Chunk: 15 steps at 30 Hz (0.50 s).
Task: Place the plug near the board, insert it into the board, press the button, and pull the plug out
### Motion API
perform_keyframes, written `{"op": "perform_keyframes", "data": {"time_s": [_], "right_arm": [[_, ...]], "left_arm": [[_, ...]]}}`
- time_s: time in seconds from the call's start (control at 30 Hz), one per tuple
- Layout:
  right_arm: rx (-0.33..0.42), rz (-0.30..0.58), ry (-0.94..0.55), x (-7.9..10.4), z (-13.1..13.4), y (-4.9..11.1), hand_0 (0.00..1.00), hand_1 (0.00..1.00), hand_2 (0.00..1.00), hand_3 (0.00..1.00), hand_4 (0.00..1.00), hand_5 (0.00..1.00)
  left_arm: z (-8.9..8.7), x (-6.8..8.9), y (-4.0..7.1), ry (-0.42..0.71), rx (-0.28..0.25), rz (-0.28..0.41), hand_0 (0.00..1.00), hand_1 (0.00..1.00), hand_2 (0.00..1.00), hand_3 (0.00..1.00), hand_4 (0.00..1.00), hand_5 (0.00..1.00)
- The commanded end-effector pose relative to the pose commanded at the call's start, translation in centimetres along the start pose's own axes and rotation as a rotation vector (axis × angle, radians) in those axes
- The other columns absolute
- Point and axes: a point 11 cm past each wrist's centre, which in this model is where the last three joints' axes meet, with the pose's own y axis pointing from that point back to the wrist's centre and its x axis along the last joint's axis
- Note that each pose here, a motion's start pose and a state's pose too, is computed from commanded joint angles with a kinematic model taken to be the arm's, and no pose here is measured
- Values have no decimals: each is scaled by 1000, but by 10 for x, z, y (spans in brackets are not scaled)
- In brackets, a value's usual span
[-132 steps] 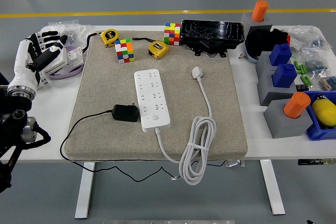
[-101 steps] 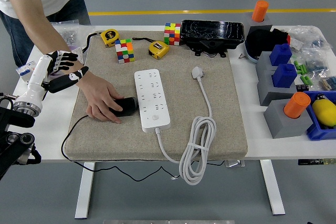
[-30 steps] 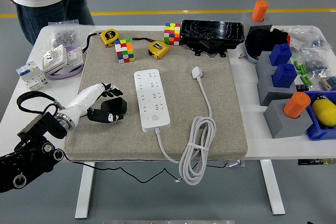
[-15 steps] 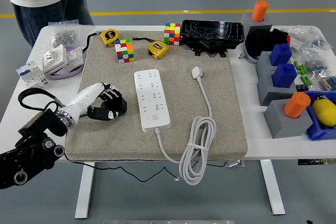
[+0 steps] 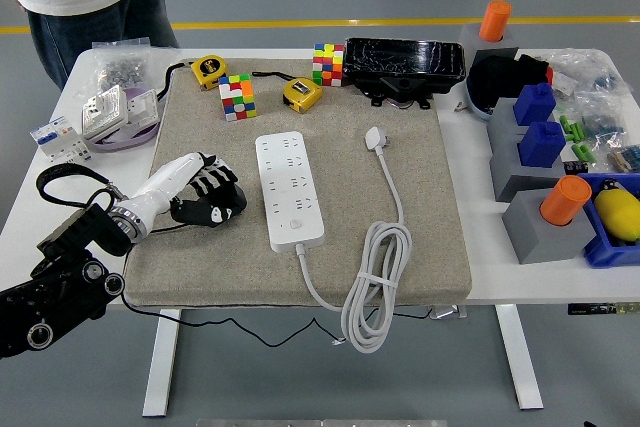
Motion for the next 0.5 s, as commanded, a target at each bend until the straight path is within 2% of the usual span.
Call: {"op": "perform_keyframes", "data": {"time_s": [0.2,0.5], "right_arm": [[15,-4,5,-2,-6,0,684,688,697,602,939,532],[-5,-1,2,0,2,0,682,688,697,602,938,532]], "left_arm": [[2,2,1,1,-13,6,345,356,434,551,650,2],[7,4,-1,15,-32,5,342,352,427,553,640,2]]}}
